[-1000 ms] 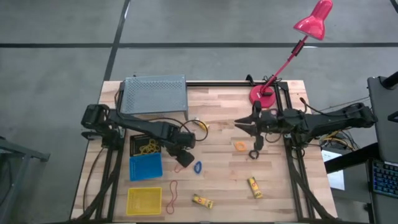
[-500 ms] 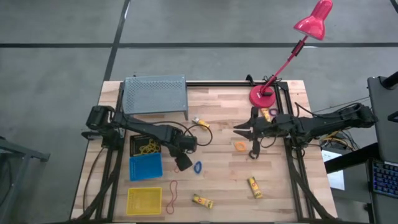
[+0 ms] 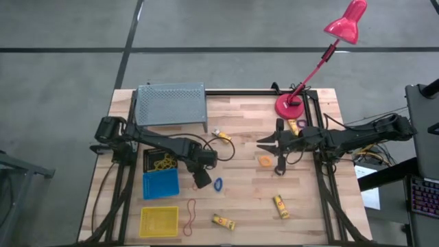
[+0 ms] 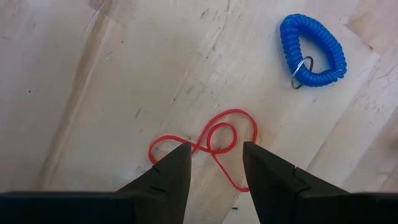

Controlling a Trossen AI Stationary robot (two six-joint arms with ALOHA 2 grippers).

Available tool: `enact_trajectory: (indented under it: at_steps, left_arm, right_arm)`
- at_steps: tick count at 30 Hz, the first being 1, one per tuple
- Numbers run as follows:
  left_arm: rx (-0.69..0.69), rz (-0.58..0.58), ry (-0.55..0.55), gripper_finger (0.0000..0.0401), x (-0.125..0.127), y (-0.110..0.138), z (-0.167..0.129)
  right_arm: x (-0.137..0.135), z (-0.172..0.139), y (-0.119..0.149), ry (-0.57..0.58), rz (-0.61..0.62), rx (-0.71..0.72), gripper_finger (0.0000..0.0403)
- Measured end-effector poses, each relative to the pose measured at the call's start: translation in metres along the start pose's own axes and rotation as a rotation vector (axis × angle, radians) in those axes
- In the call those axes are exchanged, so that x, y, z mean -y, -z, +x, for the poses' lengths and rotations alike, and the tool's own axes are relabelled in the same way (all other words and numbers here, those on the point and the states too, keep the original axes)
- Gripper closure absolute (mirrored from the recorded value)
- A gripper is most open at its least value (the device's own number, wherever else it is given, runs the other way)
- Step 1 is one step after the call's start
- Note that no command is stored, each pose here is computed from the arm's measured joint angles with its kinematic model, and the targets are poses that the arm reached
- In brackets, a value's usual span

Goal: Pick & Place Office Desk Supplies
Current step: Put the red rubber band in the black bin

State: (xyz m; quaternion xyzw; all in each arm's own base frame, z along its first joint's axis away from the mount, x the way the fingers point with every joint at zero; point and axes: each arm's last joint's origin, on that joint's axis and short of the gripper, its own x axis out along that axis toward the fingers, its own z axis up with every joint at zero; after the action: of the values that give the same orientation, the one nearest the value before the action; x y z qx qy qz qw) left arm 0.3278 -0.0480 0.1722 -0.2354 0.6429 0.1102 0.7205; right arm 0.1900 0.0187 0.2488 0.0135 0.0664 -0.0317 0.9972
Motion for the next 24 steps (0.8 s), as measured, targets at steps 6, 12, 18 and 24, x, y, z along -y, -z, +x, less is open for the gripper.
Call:
enact_trajectory:
  at_steps: [6,12,18,24]
  left_arm:
    - [0.008,0.138,0.001,0.0251,0.006,0.003,0.001]
    - [0.069,0.264,-0.003,0.0251,0.016,0.005,0.002]
    - [0.084,0.294,-0.027,0.0251,0.018,0.009,0.005]
    - [0.052,0.109,-0.031,0.0251,0.01,0.017,0.017]
  right_arm:
    - [0.0,0.0,0.0,0.0,0.001,0.0,0.0335]
    - [0.0,0.0,0.0,-0.001,0.001,0.0,0.0335]
    - [0.0,0.0,0.0,-0.002,0.001,0.0,0.0335]
    - [0.0,0.0,0.0,-0.003,-0.002,-0.001,0.0335]
